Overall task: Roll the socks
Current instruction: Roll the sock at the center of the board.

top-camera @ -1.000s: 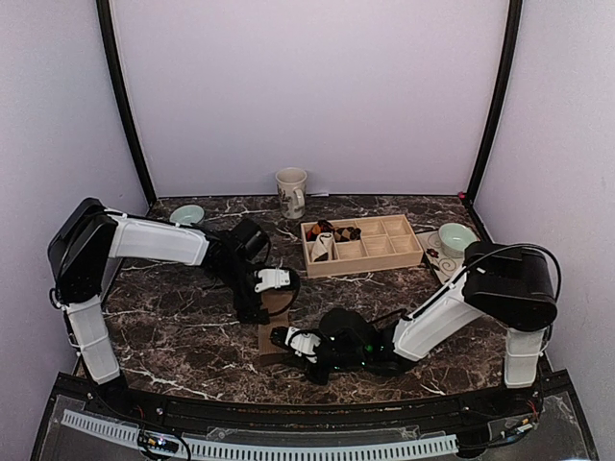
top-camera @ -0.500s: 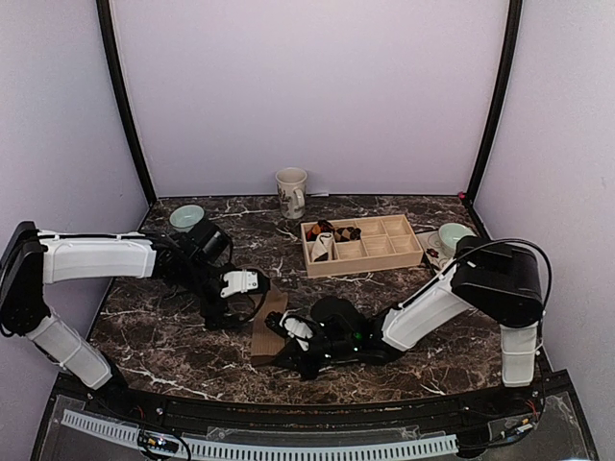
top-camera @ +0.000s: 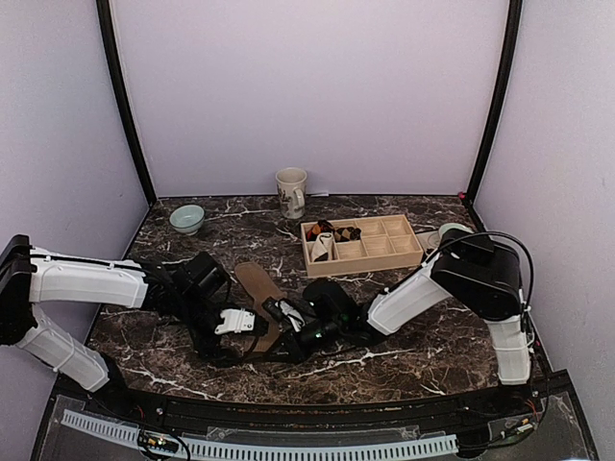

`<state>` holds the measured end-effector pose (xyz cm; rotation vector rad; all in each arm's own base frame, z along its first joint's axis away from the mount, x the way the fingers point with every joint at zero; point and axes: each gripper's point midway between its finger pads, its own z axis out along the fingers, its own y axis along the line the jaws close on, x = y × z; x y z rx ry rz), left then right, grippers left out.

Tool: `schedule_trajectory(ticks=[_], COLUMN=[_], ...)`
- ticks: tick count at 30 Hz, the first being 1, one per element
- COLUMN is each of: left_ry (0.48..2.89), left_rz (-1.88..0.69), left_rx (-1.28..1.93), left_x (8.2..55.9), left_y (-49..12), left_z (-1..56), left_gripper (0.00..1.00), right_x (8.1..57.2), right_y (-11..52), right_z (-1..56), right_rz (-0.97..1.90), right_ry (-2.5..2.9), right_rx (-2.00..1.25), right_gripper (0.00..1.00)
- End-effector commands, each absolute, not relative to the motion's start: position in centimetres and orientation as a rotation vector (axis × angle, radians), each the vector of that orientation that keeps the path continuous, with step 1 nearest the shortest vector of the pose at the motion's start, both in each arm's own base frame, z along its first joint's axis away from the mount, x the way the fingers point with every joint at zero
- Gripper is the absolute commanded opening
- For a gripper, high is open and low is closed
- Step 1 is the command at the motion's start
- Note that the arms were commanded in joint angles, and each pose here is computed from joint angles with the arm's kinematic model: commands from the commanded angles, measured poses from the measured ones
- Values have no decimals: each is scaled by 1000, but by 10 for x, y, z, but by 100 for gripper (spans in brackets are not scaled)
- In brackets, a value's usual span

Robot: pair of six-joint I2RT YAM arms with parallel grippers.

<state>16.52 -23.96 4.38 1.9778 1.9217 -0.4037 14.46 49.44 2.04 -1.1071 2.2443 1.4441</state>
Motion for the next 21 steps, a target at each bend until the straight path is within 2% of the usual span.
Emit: schedule_trajectory(ticks=[1,4,11,14,17,21], left_ry=[1849,1830,1795,1758,1755,1739], left_rz=[-389,-384,-452,-424,-358,-235], left_rx=[1961,1983,2083,2124,2113,2062], left_x=[168,164,142,138,146,165], left_y=[-252,-256,-262,-263,-263,-263], left_z=[48,46,38,34,30,27], left_gripper=[75,63,42,45,59,61], right_x=[145,147,150,150,151,153], right_y=[472,473,475,475,475,473], right_z=[-26,-30,-33,-34,-29,-27], right_rz=[1345,1369,1418,1465,1530,1563], right_ry=[2526,2590,2681,2714,2719,2728], right_rx=[-974,-901,-765,-712,-672,-646], right_gripper=[0,0,0,0,0,0])
